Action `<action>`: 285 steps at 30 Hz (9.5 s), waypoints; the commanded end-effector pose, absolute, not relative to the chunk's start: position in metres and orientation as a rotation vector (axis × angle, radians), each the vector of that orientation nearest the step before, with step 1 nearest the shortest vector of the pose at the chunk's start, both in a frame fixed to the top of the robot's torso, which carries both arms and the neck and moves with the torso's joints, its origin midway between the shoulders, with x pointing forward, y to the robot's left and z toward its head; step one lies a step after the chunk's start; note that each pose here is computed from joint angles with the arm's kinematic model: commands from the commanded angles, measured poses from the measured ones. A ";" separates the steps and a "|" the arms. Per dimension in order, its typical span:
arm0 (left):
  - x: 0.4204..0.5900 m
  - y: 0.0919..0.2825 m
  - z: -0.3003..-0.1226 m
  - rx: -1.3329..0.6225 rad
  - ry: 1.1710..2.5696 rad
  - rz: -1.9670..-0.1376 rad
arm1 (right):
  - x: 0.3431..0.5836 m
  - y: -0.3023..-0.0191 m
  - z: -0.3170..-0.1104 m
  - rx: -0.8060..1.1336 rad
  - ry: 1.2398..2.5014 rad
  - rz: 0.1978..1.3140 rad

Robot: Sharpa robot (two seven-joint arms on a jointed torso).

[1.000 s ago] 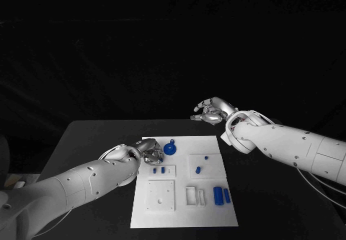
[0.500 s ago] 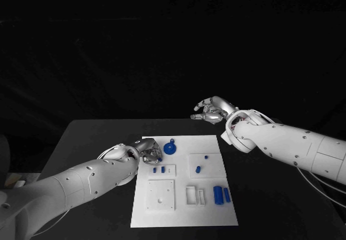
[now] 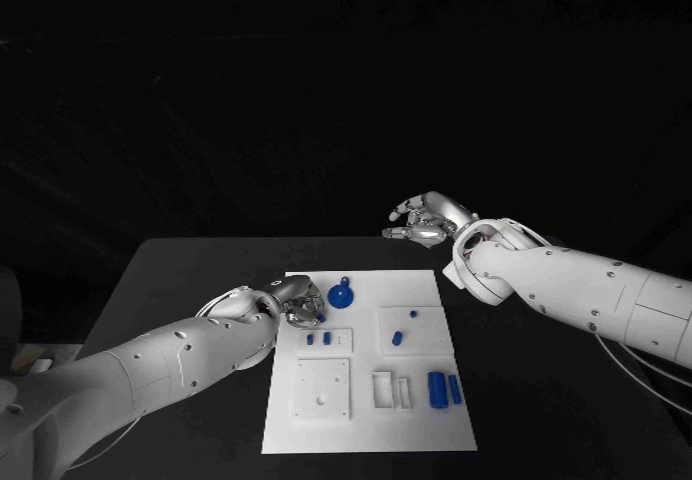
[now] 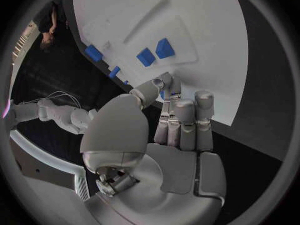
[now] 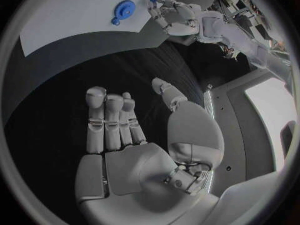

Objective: Assemble the parts on the task board

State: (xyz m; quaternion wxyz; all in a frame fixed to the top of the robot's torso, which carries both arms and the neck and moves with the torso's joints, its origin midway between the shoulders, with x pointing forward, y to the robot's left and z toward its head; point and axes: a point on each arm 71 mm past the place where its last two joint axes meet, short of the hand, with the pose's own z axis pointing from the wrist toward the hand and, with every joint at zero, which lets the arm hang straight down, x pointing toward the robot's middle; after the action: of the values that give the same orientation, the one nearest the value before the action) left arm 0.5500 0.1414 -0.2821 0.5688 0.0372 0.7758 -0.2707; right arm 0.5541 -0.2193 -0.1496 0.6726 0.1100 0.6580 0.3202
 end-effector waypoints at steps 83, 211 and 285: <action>0.557 0.227 -0.206 -0.465 1.618 -0.897 | 0.548 -0.237 -0.180 0.150 1.624 0.707; 0.518 0.248 -0.199 -1.101 1.499 -1.349 | 0.509 -0.213 -0.297 -0.278 1.695 0.230; 0.532 0.232 -0.196 -1.104 1.483 -1.349 | 0.437 -0.074 -0.293 -0.513 1.713 0.604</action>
State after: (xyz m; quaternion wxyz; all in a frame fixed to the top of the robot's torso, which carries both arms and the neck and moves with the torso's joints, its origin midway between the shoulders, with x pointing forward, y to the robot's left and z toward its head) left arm 0.5314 0.2345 -0.1983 0.4156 -0.4401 0.5926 -0.5314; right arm 0.4399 -0.0766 -0.2918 0.5896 -0.2019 0.7364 0.2633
